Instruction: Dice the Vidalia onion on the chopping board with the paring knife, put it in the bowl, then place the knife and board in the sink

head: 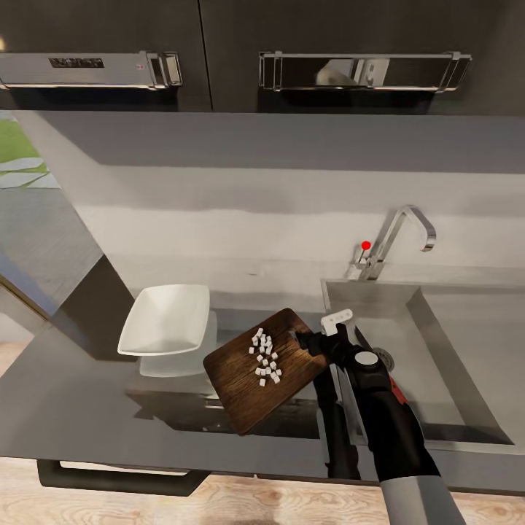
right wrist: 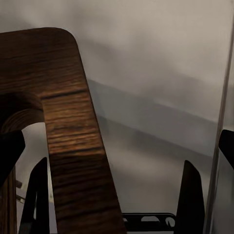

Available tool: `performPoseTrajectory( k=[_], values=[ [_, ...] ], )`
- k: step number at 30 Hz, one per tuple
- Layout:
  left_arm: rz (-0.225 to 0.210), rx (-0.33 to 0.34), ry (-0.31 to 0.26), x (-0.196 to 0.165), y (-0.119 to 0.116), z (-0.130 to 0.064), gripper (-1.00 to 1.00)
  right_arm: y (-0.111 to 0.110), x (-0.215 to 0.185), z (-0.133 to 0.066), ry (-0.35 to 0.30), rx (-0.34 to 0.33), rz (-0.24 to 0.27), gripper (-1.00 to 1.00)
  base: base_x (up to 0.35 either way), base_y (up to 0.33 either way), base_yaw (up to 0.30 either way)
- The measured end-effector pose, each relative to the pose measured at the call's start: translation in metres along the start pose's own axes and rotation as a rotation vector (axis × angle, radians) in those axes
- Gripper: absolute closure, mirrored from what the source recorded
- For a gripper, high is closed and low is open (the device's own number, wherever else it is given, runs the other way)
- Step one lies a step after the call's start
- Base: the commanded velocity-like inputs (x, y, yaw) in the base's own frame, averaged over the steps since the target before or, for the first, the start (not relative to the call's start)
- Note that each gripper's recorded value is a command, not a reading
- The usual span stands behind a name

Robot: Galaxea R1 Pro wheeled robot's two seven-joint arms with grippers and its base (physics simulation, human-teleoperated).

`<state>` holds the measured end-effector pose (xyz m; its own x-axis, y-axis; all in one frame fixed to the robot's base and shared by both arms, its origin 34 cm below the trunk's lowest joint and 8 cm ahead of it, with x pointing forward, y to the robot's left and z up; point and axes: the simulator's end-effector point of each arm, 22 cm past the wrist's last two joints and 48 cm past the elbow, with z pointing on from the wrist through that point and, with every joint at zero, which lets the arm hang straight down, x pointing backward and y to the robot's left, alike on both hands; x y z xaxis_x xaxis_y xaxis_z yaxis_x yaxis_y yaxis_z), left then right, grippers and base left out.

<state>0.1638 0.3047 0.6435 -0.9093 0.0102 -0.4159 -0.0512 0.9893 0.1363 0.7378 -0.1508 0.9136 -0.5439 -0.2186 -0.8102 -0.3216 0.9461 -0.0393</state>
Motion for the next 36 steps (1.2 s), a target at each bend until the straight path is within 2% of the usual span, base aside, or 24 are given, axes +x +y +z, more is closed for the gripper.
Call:
performPoseTrajectory(
  k=[36],
  values=[
    [0.0,0.0,0.0,0.0,-0.0001,0.0,-1.0,0.0012,0.0045,0.0014,0.01,-0.003,0.001,-1.0,0.0,0.0,0.0]
  ],
)
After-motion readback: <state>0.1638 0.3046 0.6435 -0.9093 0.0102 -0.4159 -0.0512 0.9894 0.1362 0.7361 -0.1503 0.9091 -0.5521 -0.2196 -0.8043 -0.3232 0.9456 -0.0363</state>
